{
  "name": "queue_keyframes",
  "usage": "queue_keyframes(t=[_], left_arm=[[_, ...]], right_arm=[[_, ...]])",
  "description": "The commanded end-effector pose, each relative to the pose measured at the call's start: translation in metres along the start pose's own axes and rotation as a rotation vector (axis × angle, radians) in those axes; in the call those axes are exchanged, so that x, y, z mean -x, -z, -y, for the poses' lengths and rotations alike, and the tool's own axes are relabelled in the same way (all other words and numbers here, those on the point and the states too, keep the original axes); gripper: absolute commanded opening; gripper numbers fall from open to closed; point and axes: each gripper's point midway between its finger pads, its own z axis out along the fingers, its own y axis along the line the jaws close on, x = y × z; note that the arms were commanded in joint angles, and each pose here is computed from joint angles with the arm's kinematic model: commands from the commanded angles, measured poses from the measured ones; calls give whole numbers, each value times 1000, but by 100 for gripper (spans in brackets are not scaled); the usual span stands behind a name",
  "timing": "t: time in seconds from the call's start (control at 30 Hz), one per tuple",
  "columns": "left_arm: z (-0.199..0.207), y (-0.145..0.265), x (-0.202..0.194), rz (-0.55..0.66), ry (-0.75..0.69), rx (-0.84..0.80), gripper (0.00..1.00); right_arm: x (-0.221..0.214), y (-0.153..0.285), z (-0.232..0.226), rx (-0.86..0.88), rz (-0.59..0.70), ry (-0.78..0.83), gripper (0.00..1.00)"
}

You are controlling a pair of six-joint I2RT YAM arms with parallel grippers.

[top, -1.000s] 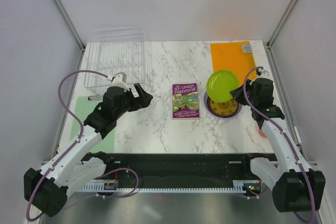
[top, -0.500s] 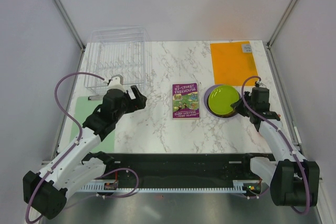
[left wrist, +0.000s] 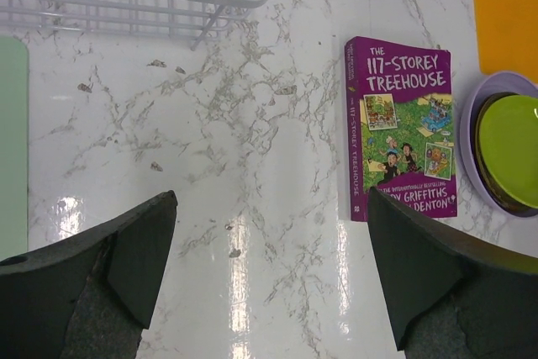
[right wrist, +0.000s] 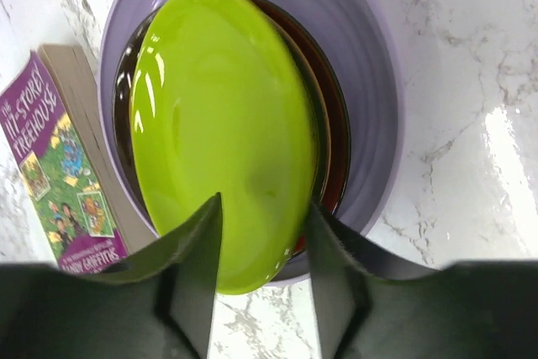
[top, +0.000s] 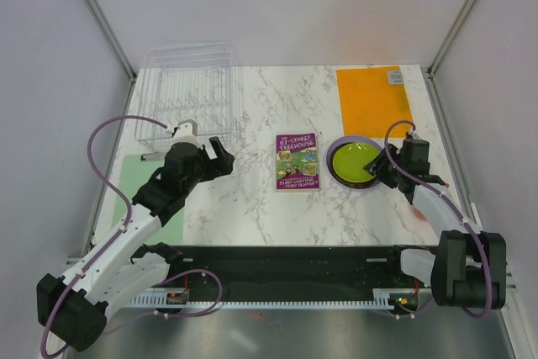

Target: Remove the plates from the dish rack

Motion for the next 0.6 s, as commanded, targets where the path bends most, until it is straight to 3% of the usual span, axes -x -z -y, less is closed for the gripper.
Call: queue_keyframes(t=[0.0, 0.2, 0.43, 0.53, 0.57], left_arm=[[-9, -2, 1, 15, -38, 41, 100], [-11, -7, -4, -5, -43, 54, 100], [-20, -9, -3, 9, -55, 102, 100], [-37, -12, 3, 44, -75, 197, 100], [-51, -11, 10, 86, -75, 278, 100]], right_arm=[[5, -1, -10, 55, 12, 23, 59], [4, -1, -15, 84, -11, 51, 81], [18, 15, -25, 77, -8, 111, 89], [39, 35, -38, 99, 62, 172, 93], [44, 41, -41, 103, 87, 212, 98]])
